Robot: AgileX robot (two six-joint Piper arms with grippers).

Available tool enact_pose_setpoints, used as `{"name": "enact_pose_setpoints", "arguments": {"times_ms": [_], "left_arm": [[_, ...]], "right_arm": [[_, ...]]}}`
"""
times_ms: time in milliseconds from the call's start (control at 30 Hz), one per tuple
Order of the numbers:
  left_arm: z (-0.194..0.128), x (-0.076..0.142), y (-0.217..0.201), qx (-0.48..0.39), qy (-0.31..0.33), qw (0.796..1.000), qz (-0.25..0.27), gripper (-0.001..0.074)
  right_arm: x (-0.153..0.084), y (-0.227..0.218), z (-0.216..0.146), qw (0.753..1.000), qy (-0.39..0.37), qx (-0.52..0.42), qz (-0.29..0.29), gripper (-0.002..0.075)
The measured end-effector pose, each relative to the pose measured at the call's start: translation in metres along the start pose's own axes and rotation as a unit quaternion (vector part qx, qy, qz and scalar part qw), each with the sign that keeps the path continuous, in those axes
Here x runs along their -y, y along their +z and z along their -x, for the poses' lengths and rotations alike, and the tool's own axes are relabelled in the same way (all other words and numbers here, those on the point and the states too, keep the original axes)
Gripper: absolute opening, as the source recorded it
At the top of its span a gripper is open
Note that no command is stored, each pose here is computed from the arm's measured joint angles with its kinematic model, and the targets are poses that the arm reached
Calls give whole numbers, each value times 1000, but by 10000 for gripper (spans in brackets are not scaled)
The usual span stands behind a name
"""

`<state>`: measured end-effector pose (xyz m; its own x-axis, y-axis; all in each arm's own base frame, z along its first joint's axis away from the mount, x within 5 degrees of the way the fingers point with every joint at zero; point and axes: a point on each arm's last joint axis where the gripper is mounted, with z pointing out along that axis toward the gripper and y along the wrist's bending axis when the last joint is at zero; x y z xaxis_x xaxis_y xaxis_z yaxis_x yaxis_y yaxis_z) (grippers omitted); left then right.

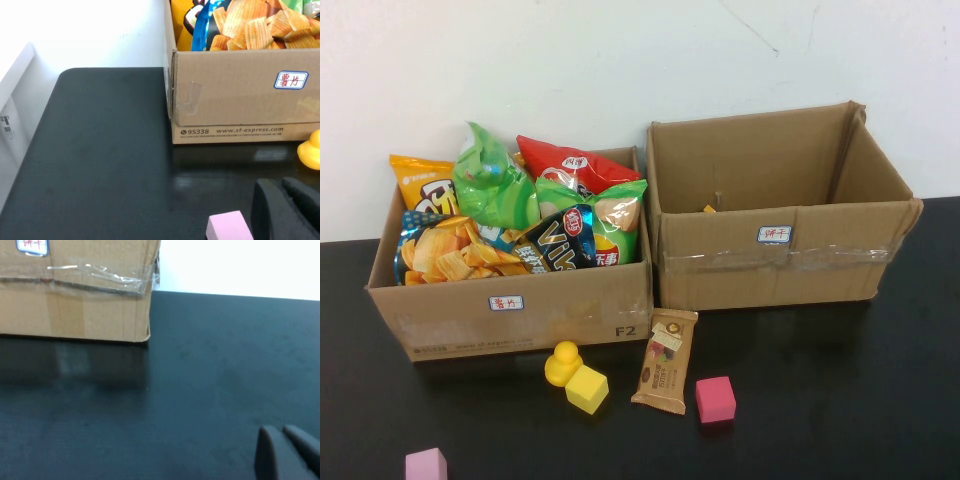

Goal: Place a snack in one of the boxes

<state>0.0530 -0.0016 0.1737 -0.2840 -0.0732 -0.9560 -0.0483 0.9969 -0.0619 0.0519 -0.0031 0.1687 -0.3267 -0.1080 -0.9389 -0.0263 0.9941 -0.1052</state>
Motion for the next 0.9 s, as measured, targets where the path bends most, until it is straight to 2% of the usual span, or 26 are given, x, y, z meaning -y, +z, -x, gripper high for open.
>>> {"name": "enact_pose_setpoints", "arguments": {"times_ms": [400,533,600,767,900], "left_arm": [[0,0,0,0,0,1000,0,-3],[0,0,0,0,0,1000,0,-3],[0,0,0,0,0,1000,0,-3],[0,0,0,0,0,1000,0,-3],[0,0,0,0,0,1000,0,-3]], "right_arm": [[0,0,4,1000,-1,22,1,-1],[-1,0,10,998,1,56,4,-1],[0,-5,20,997,25,79,5,-1],[11,-43,83,986,76,151,-5,-1],[18,-60,121,991,68,109,-23,-1]]}}
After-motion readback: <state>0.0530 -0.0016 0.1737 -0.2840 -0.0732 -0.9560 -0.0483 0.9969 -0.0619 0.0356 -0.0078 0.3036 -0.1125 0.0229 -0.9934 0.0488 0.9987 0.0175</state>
